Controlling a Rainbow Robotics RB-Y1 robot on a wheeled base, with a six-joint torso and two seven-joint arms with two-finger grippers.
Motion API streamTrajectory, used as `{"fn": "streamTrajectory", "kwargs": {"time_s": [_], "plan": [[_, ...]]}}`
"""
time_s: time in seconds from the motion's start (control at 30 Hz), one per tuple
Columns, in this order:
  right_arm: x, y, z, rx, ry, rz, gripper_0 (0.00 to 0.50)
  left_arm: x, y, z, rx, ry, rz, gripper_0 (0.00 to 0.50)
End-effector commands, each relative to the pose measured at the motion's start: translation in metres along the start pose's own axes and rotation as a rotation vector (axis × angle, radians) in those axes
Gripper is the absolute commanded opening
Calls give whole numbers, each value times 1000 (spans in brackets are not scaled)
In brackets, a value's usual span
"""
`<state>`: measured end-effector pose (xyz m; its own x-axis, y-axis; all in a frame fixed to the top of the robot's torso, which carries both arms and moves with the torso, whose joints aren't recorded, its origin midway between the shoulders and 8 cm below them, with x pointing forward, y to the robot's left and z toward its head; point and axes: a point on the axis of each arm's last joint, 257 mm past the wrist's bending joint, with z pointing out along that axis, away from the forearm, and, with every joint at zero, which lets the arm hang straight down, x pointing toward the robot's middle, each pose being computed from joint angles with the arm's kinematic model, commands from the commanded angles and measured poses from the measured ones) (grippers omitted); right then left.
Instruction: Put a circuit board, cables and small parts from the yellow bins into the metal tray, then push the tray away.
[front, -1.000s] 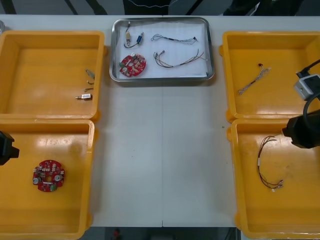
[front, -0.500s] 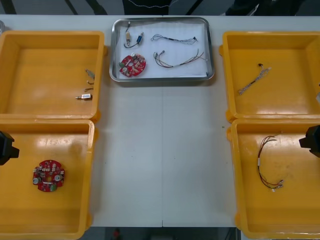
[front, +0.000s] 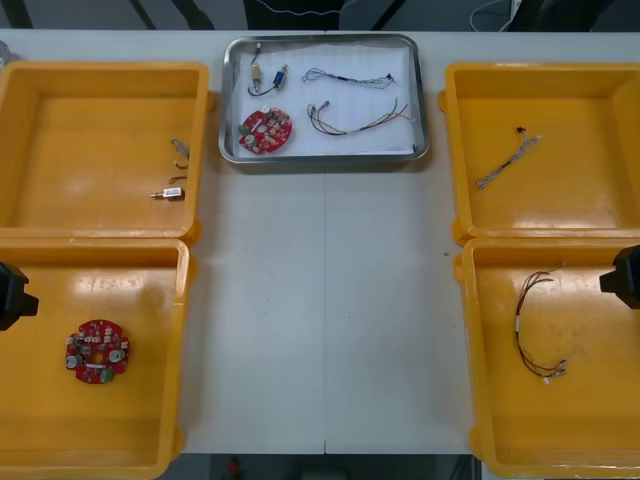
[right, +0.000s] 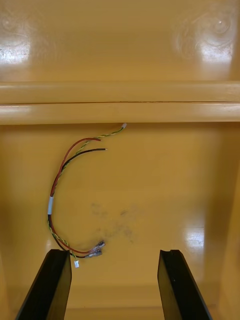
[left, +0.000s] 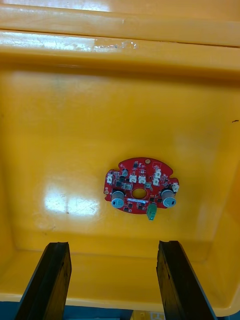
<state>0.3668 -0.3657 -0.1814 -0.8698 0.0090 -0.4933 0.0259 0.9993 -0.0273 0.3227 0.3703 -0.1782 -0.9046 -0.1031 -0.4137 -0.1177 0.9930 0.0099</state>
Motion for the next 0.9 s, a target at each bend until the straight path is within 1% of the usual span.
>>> {"fn": "streamTrajectory", "kwargs": {"time_s": [0.03,0.27,0.9], "plan": [[3,-11,-6,21,4,82,500,-2,17,-9,-44,-4,86,500],[15,-10,-1,16,33,85,500,-2,17,-9,-44,-4,86,500],[15,-10,-1,16,33,85,500,-2,17,-9,-44,-4,86,500]]}}
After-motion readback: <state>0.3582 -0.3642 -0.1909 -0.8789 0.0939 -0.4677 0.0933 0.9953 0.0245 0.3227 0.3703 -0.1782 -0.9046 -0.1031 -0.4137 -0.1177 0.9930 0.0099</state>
